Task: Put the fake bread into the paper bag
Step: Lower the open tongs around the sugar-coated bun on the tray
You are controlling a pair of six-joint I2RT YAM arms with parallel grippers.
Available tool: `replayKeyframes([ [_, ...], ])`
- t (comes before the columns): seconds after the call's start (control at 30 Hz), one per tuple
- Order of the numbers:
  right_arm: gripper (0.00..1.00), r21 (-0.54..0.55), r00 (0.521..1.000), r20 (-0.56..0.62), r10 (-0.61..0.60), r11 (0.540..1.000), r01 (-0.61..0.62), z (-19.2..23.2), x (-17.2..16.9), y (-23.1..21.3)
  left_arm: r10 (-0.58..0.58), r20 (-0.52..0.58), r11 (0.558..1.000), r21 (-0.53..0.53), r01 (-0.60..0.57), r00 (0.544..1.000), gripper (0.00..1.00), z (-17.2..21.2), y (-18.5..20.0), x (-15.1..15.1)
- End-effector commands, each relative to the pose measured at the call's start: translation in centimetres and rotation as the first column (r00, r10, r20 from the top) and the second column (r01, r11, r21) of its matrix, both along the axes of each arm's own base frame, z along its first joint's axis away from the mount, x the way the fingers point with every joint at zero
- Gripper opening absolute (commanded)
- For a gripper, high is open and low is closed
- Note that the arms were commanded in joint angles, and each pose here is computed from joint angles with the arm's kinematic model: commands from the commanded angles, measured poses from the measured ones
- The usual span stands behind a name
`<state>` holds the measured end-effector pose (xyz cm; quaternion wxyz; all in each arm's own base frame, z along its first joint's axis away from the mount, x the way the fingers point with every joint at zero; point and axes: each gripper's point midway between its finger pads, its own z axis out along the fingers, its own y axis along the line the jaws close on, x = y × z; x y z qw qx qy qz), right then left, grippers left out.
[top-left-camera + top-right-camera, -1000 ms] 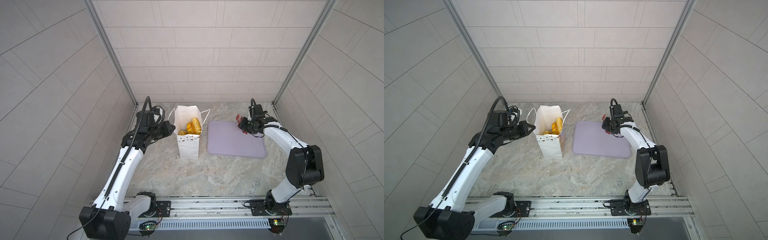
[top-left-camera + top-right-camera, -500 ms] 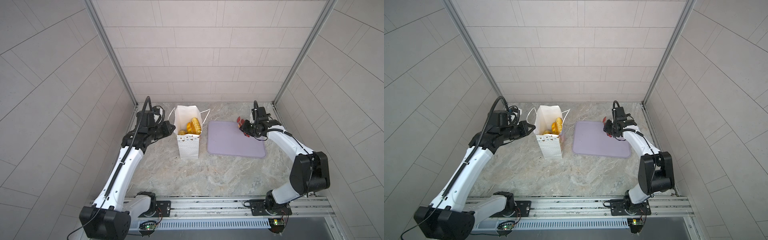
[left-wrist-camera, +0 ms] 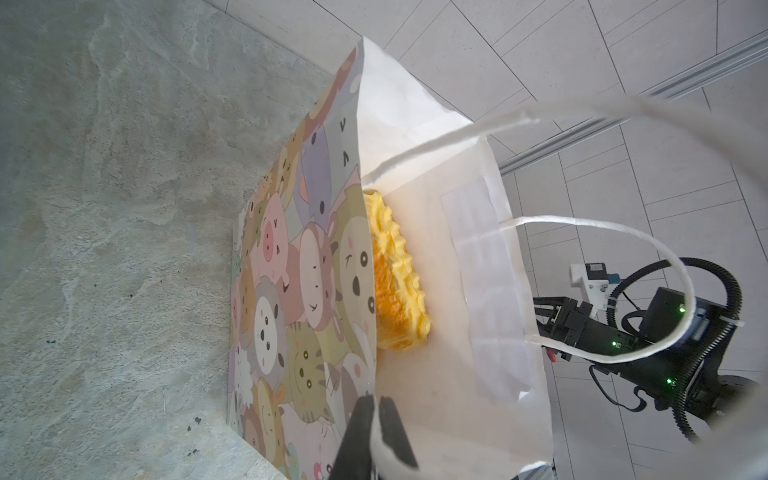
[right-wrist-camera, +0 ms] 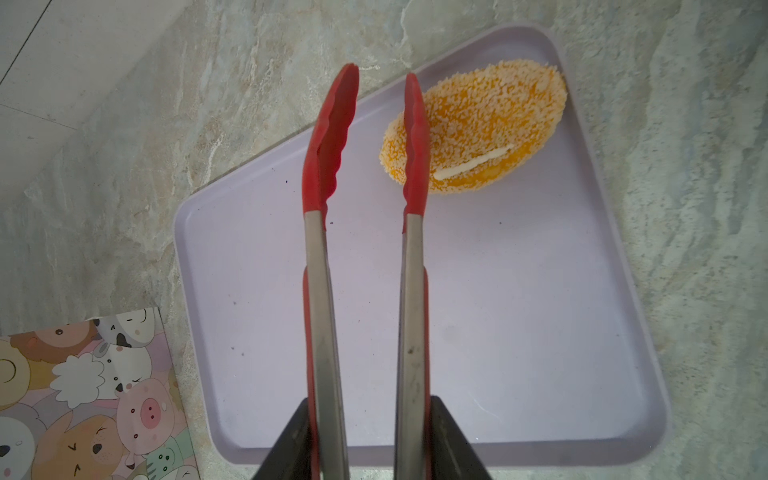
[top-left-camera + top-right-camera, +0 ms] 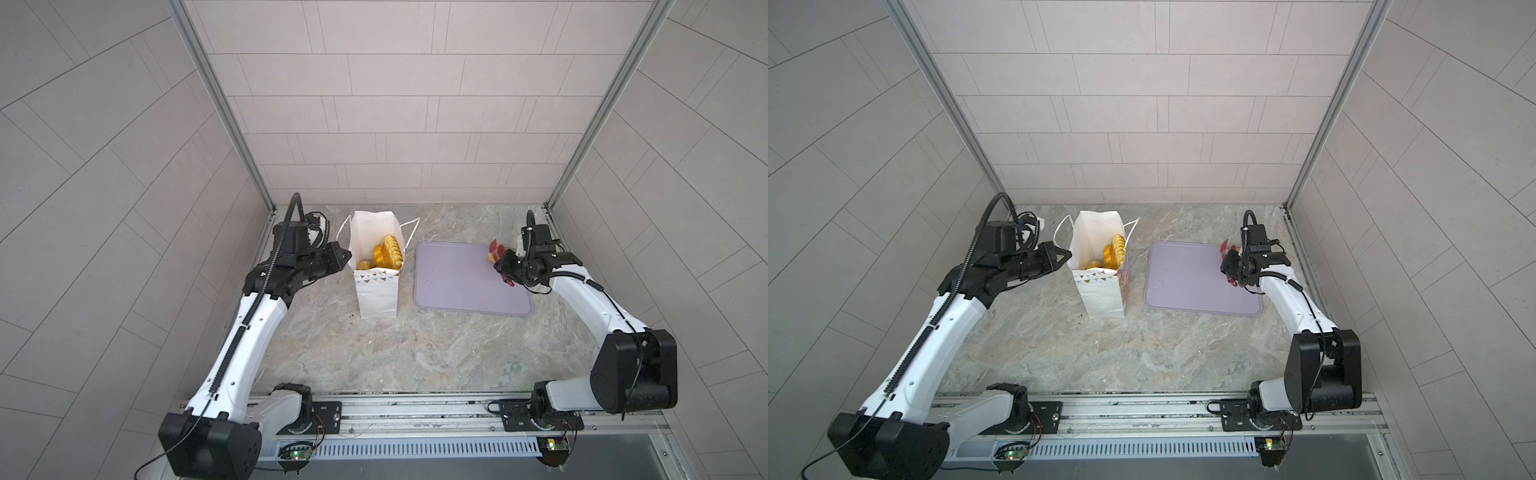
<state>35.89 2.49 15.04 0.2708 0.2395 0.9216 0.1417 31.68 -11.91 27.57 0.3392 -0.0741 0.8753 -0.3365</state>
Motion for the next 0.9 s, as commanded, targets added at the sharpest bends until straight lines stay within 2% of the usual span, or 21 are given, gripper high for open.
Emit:
replayKeyframes([
  [0.0, 0.42, -0.033, 1.000, 0.019, -0.022, 0.999, 0.022, 0.9, -1.2, -0.9, -0.014, 0.016, 1.000, -0.006, 0.014, 1.000, 0.09, 0.1, -0.2, -0.2],
  [0.23, 0.43, -0.056, 0.997, 0.074, -0.002, 0.998, 0.006, 2.8, -2.5, -1.1, -0.019, 0.016, 1.000, -0.009, 0.019, 1.000, 0.08, 0.1, -0.4, -0.1],
  [0.53, 0.48, -0.091, 0.998, 0.061, -0.028, 0.995, 0.033, 2.6, -3.3, -2.1, -0.019, 0.019, 1.000, -0.014, 0.020, 1.000, 0.09, 0.2, -0.4, 0.0],
  [0.87, 0.57, -0.053, 0.994, 0.055, -0.094, 0.994, 0.097, 2.0, -2.7, -3.5, -0.023, 0.023, 1.000, -0.006, 0.023, 0.999, 0.08, 0.2, -0.3, -0.2],
])
